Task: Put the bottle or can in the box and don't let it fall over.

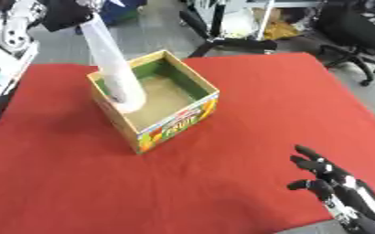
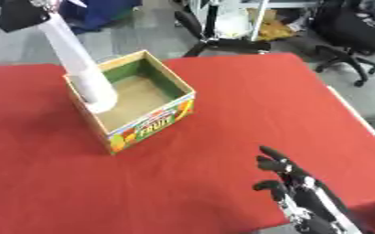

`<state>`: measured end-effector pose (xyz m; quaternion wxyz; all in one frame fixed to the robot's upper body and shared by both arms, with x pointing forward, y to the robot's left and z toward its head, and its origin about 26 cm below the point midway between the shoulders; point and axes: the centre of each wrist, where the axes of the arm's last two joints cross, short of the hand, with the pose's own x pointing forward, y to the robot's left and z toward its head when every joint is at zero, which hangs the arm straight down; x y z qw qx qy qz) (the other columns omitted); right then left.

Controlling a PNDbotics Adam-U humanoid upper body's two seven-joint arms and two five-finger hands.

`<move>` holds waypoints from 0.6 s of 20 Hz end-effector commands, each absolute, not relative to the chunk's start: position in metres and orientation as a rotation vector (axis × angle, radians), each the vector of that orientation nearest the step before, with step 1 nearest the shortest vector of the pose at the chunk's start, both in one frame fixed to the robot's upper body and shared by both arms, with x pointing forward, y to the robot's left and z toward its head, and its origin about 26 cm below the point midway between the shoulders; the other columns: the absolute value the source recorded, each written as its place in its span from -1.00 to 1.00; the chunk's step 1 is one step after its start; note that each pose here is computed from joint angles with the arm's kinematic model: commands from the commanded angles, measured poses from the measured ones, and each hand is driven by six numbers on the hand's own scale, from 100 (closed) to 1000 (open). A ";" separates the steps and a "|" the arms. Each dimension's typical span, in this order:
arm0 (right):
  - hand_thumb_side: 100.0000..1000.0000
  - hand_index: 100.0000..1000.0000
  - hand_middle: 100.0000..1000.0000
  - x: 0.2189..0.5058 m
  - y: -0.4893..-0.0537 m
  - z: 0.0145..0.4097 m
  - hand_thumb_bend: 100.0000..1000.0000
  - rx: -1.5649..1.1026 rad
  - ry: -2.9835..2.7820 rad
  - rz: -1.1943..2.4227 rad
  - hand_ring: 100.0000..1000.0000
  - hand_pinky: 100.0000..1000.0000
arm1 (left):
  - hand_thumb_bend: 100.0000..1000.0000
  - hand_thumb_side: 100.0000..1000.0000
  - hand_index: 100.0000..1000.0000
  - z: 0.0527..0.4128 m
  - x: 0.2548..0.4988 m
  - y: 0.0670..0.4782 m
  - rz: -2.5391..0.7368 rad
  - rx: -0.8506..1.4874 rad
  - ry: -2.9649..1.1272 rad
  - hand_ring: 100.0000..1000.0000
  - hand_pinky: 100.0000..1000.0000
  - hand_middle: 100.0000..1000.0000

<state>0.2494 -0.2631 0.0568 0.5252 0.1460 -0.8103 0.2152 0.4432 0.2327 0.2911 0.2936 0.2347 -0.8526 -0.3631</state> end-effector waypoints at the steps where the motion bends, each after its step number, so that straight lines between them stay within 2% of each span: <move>1: -0.13 0.53 1.00 0.250 -0.263 0.061 -1.00 0.356 -1.950 0.529 1.00 0.34 | -1.00 -0.12 -0.10 0.299 0.440 0.223 -0.995 0.603 -2.311 -0.35 -0.27 -0.71; 3: -0.13 0.53 1.00 0.250 -0.263 0.061 -1.00 0.358 -1.950 0.529 1.00 0.34 | -1.00 -0.13 -0.09 0.296 0.440 0.218 -1.008 0.589 -2.312 -0.34 -0.26 -0.71; 4: -0.13 0.53 1.00 0.250 -0.263 0.061 -1.00 0.360 -1.950 0.529 1.00 0.34 | -1.00 -0.21 -0.08 0.294 0.440 0.216 -1.014 0.586 -2.311 -0.33 -0.25 -0.70; 5: -0.13 0.53 1.00 0.250 -0.262 0.061 -1.00 0.362 -1.951 0.530 1.00 0.34 | -1.00 -0.14 -0.07 0.292 0.440 0.215 -1.019 0.585 -2.309 -0.32 -0.23 -0.68; 8: -0.13 0.53 1.00 0.251 -0.262 0.061 -1.00 0.364 -1.950 0.530 1.00 0.35 | -1.00 -0.18 0.00 0.287 0.441 0.213 -1.034 0.589 -2.296 -0.24 -0.13 -0.61; 12: -0.13 0.53 1.00 0.251 -0.262 0.061 -1.00 0.369 -1.950 0.531 1.00 0.35 | -1.00 -0.09 -0.01 0.292 0.440 0.213 -0.996 0.609 -2.335 -0.26 -0.14 -0.61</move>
